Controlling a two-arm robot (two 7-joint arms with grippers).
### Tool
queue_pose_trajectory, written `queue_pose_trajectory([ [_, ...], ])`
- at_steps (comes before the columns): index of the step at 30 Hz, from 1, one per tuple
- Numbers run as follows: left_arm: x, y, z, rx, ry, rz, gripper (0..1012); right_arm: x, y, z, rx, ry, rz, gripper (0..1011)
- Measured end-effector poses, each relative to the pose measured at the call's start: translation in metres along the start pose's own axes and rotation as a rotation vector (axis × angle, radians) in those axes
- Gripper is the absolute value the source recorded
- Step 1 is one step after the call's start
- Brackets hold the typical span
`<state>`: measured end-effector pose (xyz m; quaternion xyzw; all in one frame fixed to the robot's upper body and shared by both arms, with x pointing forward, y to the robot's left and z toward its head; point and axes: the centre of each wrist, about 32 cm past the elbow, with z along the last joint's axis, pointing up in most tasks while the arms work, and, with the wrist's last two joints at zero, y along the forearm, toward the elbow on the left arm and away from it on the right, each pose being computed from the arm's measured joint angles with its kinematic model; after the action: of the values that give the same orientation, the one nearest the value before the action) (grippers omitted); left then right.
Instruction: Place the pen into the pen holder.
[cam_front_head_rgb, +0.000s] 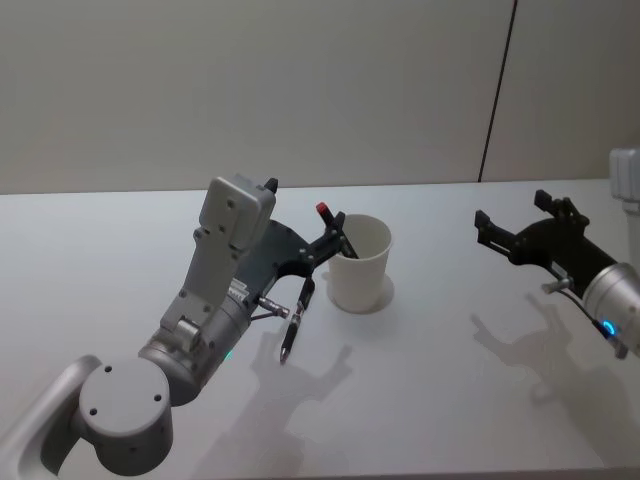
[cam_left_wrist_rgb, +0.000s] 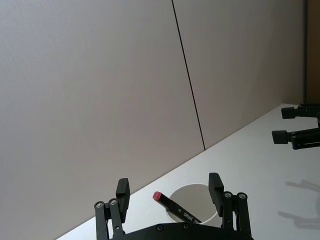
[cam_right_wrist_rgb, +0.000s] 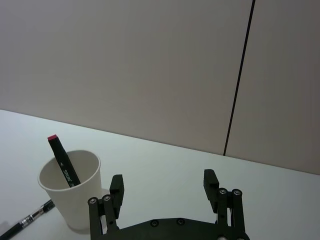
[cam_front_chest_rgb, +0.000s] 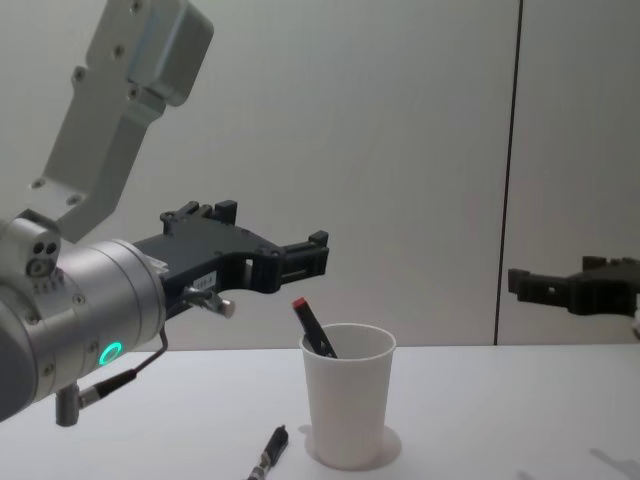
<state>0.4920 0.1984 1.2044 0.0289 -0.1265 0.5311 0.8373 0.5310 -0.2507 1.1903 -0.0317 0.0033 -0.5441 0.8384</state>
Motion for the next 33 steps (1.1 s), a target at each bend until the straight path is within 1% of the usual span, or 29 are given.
queue_pose_trajectory([
  [7,0.0,0.0,0.0,0.0,0.0,0.0,1002,0.0,-0.008,-0.002,-0.015,-0.018,0.002,1001],
  [14,0.0,0.0,0.0,0.0,0.0,0.0,1002,-0.001,-0.013,-0.003,-0.023,-0.028,0.004,1001],
  [33,-0.0001,0.0,-0.0001,0.0,0.0,-0.001,1002,-0.001,-0.017,-0.004,-0.031,-0.038,0.006,1001],
])
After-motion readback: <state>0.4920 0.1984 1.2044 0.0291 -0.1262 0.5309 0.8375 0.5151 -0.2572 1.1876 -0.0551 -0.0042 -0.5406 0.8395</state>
